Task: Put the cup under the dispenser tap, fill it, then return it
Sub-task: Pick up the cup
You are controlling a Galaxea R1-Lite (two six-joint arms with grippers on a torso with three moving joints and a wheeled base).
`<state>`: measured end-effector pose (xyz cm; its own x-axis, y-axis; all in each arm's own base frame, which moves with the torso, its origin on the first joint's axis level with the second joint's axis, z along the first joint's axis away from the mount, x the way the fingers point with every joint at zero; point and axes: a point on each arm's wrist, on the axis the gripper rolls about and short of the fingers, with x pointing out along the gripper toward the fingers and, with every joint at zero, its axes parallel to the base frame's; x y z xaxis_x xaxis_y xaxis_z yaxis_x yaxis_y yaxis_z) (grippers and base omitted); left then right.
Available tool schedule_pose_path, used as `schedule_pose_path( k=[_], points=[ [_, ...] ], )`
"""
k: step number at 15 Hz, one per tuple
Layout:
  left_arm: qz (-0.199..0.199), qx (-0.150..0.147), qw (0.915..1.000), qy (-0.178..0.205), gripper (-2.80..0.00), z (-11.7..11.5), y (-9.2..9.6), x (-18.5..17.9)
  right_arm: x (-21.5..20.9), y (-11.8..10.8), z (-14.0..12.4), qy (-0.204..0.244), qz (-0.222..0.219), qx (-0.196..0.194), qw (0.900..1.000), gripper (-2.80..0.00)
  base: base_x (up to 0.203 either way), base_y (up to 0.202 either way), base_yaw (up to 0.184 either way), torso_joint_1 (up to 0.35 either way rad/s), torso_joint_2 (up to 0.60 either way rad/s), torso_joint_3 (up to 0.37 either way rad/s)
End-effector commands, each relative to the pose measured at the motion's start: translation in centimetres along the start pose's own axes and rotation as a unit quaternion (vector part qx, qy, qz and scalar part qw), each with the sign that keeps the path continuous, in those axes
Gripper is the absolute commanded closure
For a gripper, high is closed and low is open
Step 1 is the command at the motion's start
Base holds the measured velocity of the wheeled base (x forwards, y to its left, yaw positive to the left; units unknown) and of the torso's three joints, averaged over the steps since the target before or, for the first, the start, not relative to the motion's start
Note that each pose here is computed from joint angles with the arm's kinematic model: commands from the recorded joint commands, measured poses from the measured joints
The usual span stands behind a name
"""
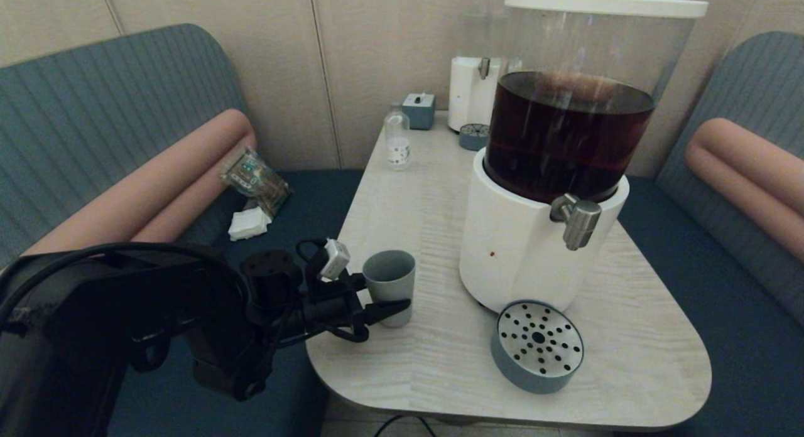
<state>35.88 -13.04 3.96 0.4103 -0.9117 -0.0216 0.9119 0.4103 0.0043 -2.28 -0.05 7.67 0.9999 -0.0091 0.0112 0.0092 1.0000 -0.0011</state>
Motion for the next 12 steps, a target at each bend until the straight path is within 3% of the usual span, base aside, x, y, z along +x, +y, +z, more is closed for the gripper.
schedule_pose_path(
  k=[1, 4, 6, 9, 12],
  points=[
    [-0.003, 0.005, 1.0000, -0.005, 0.00, 0.4, -0.2, -0.1, 0.0, 0.0, 0.0, -0.001, 0.000, 0.000, 1.000, 0.00, 0.000, 0.000, 0.000, 0.000, 0.00, 0.000],
    [0.002, 0.013, 0.9998, -0.012, 0.00, 1.9, -0.9, -0.4, 0.0, 0.0, 0.0, -0.001, 0.000, 0.001, 1.000, 0.00, 0.000, 0.000, 0.000, 0.000, 0.00, 0.000],
    [-0.003, 0.022, 0.9996, -0.020, 0.00, 3.6, -2.4, -0.8, 0.0, 0.0, 0.0, -0.001, 0.001, 0.001, 1.000, 0.00, 0.000, 0.000, 0.000, 0.000, 0.00, 0.000],
    [-0.014, 0.041, 0.9978, -0.051, 0.00, 7.4, -5.7, -0.7, 0.0, 0.0, 0.0, -0.001, 0.000, 0.004, 1.000, 0.00, 0.000, 0.000, 0.000, 0.000, 0.00, 0.000],
    [-0.041, 0.043, 0.9946, -0.086, 0.00, 10.1, -10.7, 1.4, 0.0, 0.0, 0.0, 0.000, 0.000, 0.007, 1.000, 0.00, 0.000, 0.000, 0.000, 0.000, 0.00, 0.000]
  ],
)
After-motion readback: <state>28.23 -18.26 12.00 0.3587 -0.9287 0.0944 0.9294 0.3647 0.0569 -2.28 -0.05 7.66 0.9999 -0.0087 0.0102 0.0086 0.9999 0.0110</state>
